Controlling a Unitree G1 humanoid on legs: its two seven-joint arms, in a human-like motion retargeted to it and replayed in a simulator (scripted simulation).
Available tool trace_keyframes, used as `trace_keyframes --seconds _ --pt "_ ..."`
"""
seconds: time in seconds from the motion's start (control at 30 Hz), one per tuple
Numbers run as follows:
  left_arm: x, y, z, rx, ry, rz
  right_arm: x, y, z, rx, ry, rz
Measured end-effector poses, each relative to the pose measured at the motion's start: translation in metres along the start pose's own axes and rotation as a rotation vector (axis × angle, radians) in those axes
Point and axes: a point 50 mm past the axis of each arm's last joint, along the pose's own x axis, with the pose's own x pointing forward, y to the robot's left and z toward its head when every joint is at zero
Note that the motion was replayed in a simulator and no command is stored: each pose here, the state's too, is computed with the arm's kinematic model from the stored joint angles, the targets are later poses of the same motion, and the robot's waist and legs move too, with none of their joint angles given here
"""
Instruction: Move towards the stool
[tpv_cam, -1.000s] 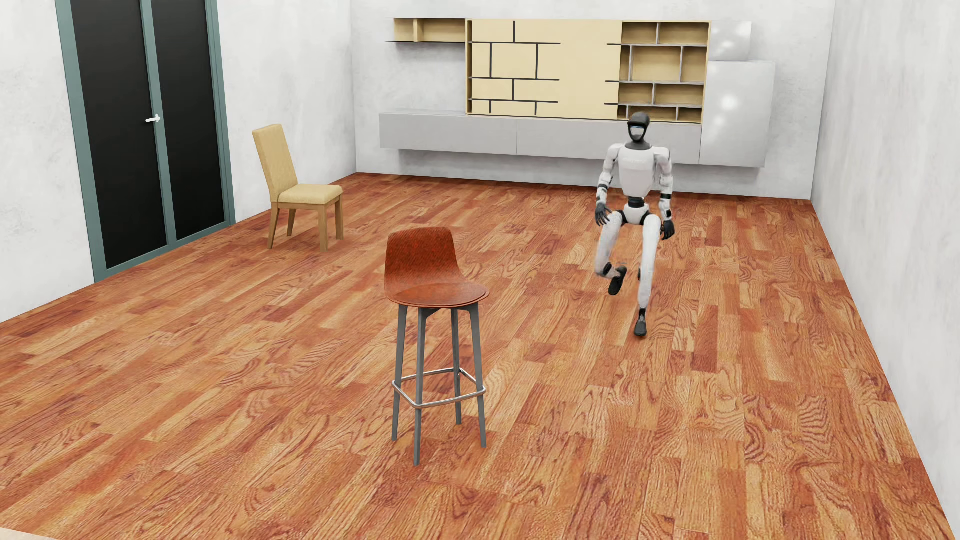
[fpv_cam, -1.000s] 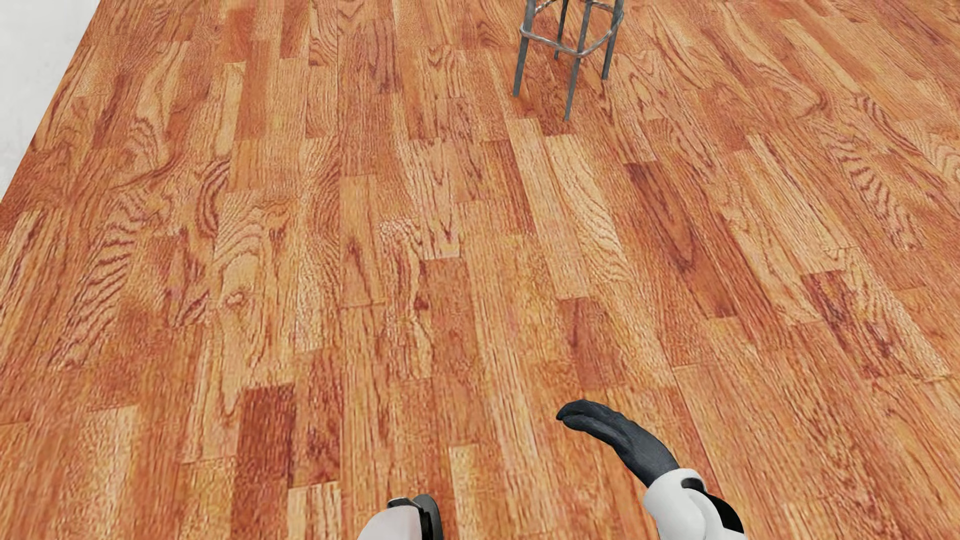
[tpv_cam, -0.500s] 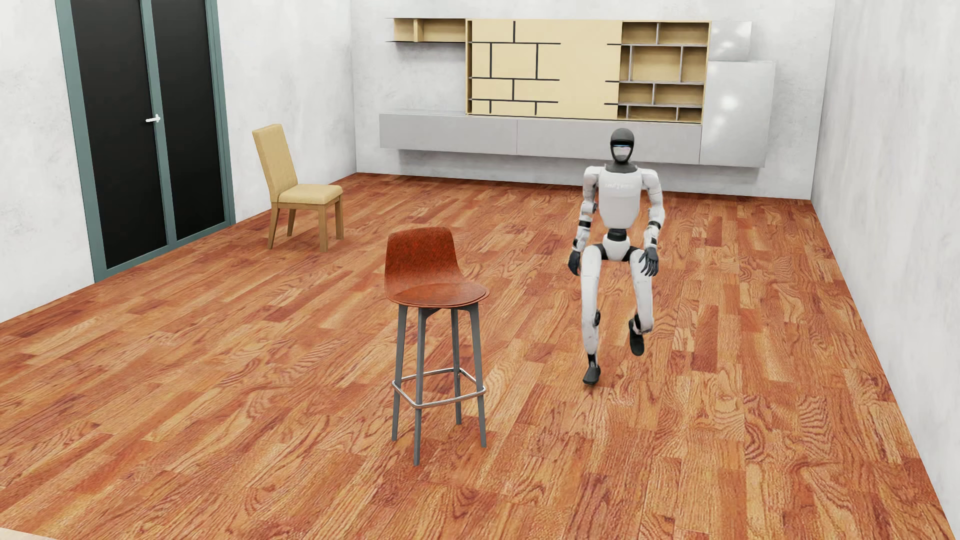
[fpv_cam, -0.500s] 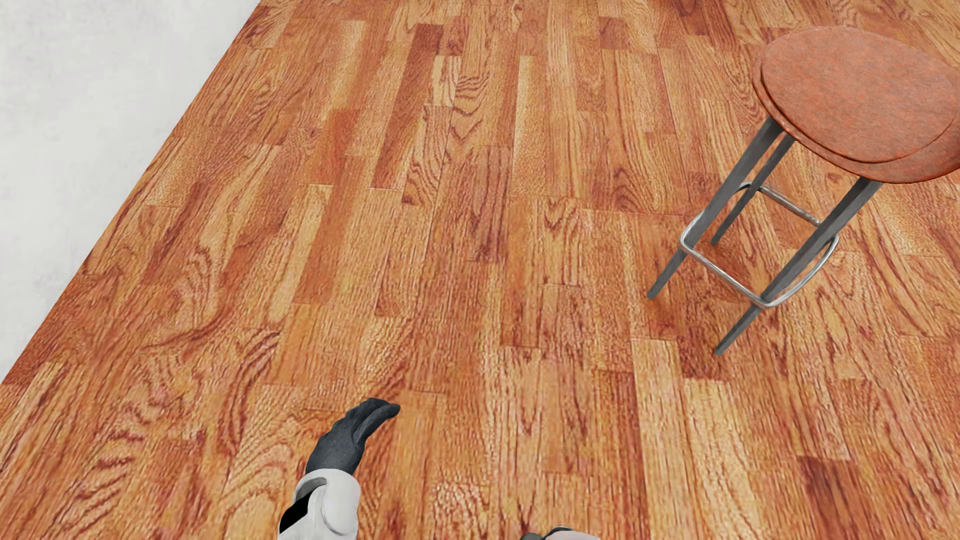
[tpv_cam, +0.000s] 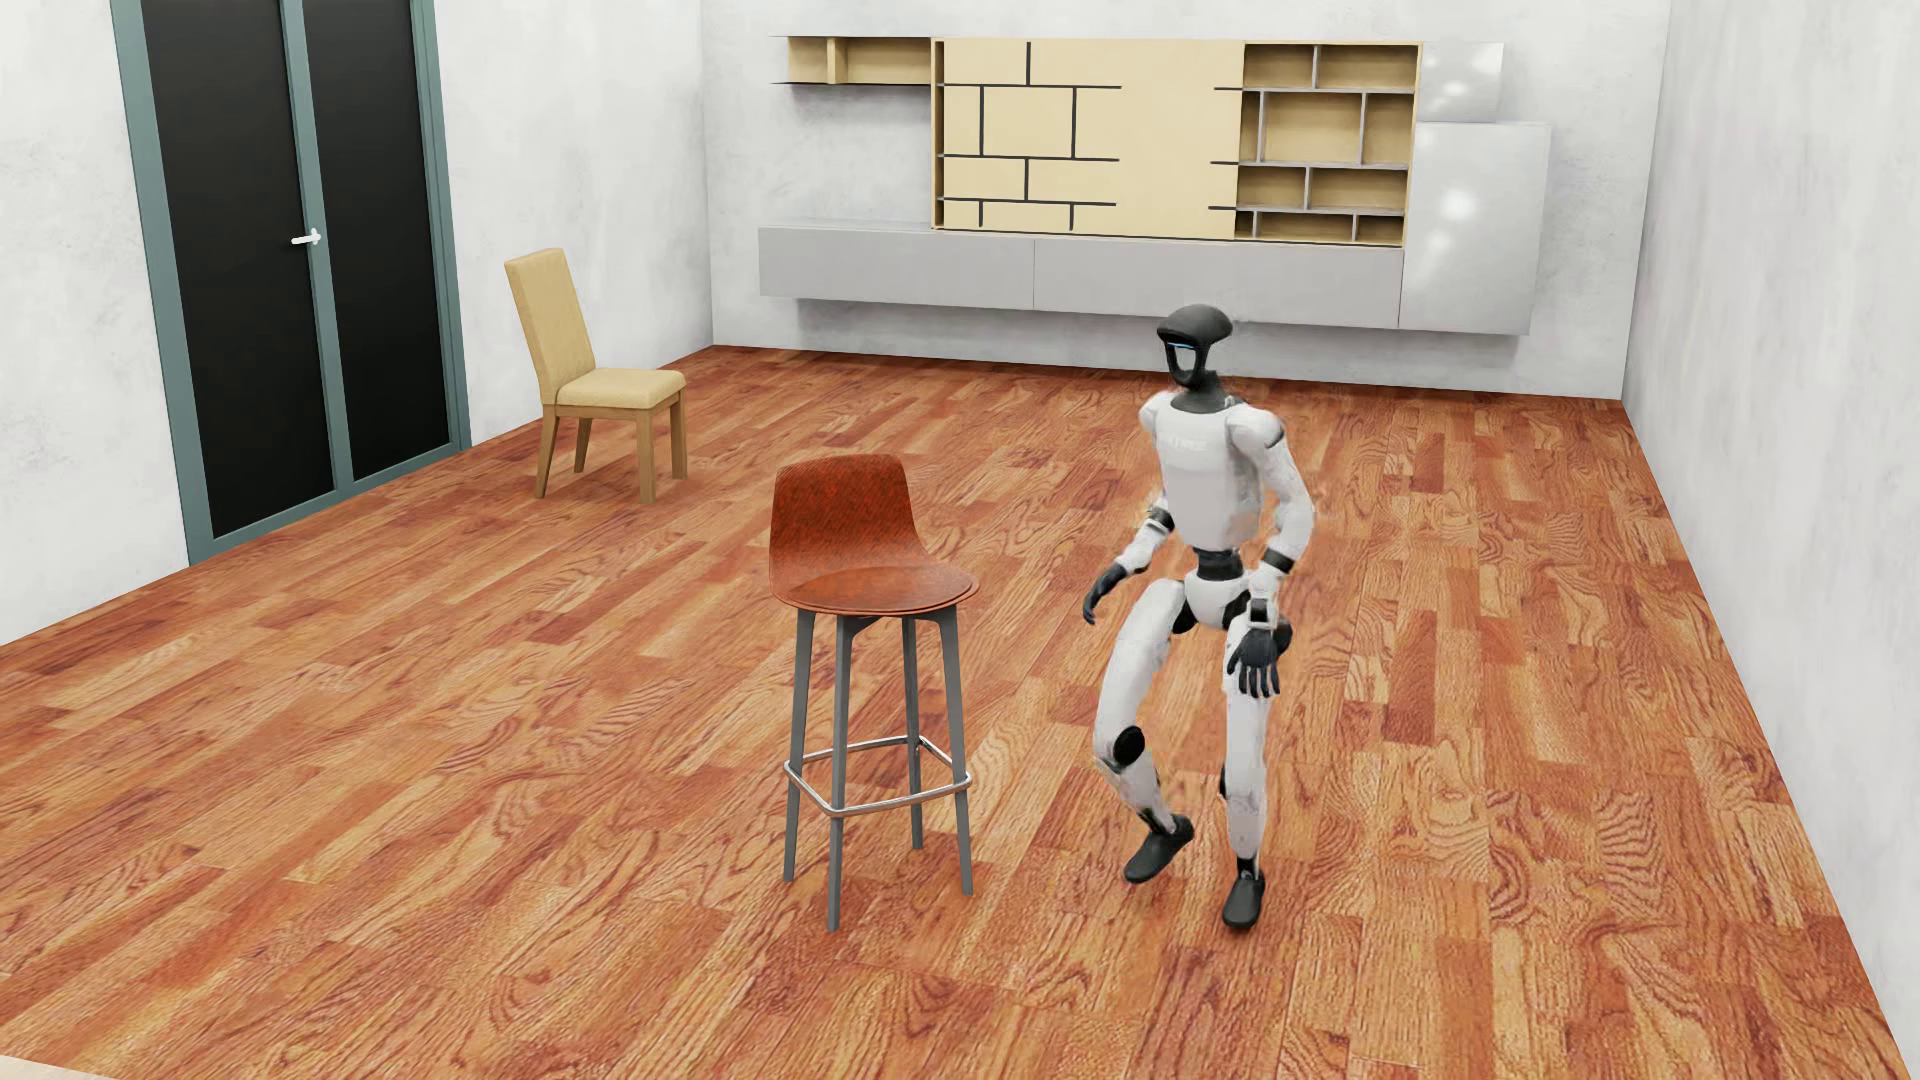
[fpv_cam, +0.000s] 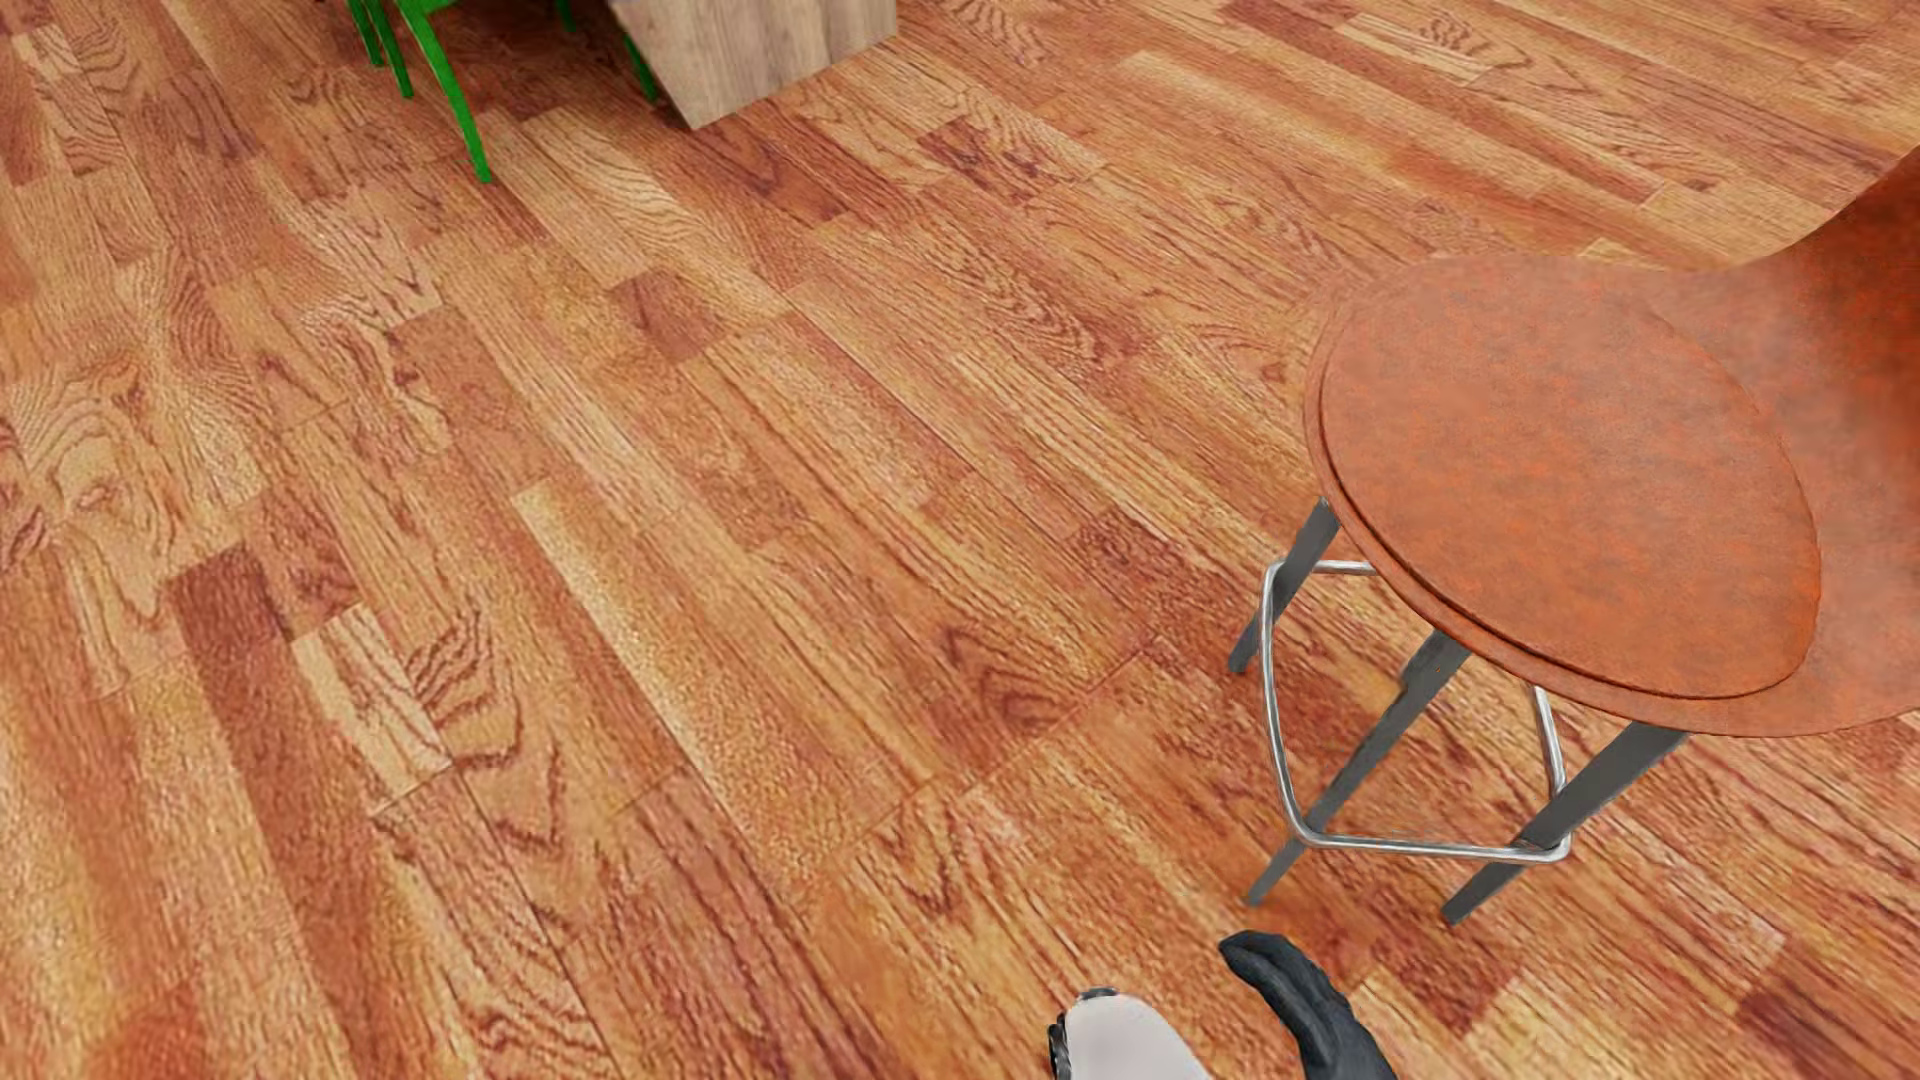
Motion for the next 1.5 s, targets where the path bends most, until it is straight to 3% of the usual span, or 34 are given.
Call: trace_keyframes --seconds 0.1,0.2,0.23,0.27,0.3,0.33,0.43,0.47,0.5,0.57,0.63,0.7,0.77,0.9,0.97,1.03,1.13,1.17,1.3,1.4,1.5 --pt "0.004 0.091 0.014 0.174 -0.147 0.189 -0.034 -0.038 -0.075 0.129 0.388 -0.189" --pt "-0.016 0.189 0.022 0.284 -0.151 0.556 -0.116 -0.066 -0.124 0.347 0.749 -0.628" --pt "-0.025 0.205 0.003 0.238 -0.100 0.694 -0.116 -0.067 -0.126 0.416 0.786 -0.741" --pt "-0.029 0.199 -0.021 0.119 -0.041 0.767 -0.095 -0.069 -0.119 0.476 0.755 -0.803" --pt "-0.028 0.181 -0.046 -0.007 0.017 0.739 -0.067 -0.071 -0.105 0.505 0.649 -0.769" --pt "-0.023 0.149 -0.067 -0.072 0.074 0.617 -0.033 -0.066 -0.079 0.451 0.475 -0.611" --pt "-0.020 0.055 -0.098 -0.021 0.196 0.195 0.022 -0.029 -0.002 -0.160 -0.033 0.132" --pt "-0.024 0.031 -0.101 -0.071 0.220 0.142 0.030 -0.015 0.024 -0.277 -0.143 0.295" --pt "-0.027 0.012 -0.095 -0.149 0.227 0.120 0.037 -0.009 0.048 -0.322 -0.232 0.361" --pt "-0.020 -0.007 -0.064 -0.248 0.215 0.121 0.047 -0.014 0.068 -0.273 -0.279 0.276" --pt "-0.005 -0.008 -0.023 -0.250 0.162 0.073 0.047 -0.019 0.052 -0.232 -0.174 0.159" --pt "0.005 0.007 0.018 -0.173 -0.013 0.016 0.045 -0.018 0.028 -0.194 -0.048 0.157" --pt "0.008 0.035 0.043 -0.162 -0.155 0.081 0.039 -0.017 -0.006 -0.139 0.116 0.180" --pt "0.007 0.081 0.026 -0.358 -0.116 0.357 0.023 0.011 -0.054 -0.166 0.402 0.283" --pt "0.007 0.075 0.001 -0.498 -0.010 0.414 0.013 0.025 -0.071 -0.180 0.527 0.346" --pt "0.012 0.060 -0.010 -0.414 0.033 0.303 0.003 0.033 -0.081 -0.251 0.553 0.412" --pt "0.019 0.040 -0.014 -0.115 0.030 0.038 -0.006 0.030 -0.087 -0.176 0.539 0.284" --pt "0.019 0.037 -0.013 -0.118 0.033 0.035 -0.010 0.029 -0.091 -0.125 0.566 0.249" --pt "0.015 0.032 0.024 -0.401 -0.049 0.189 -0.026 0.027 -0.105 -0.013 0.676 0.280" --pt "0.012 0.035 0.070 -0.232 -0.202 0.164 -0.035 0.023 -0.114 -0.017 0.719 0.289" --pt "0.011 0.038 0.097 -0.079 -0.282 0.100 -0.040 0.024 -0.119 0.149 0.849 0.160"
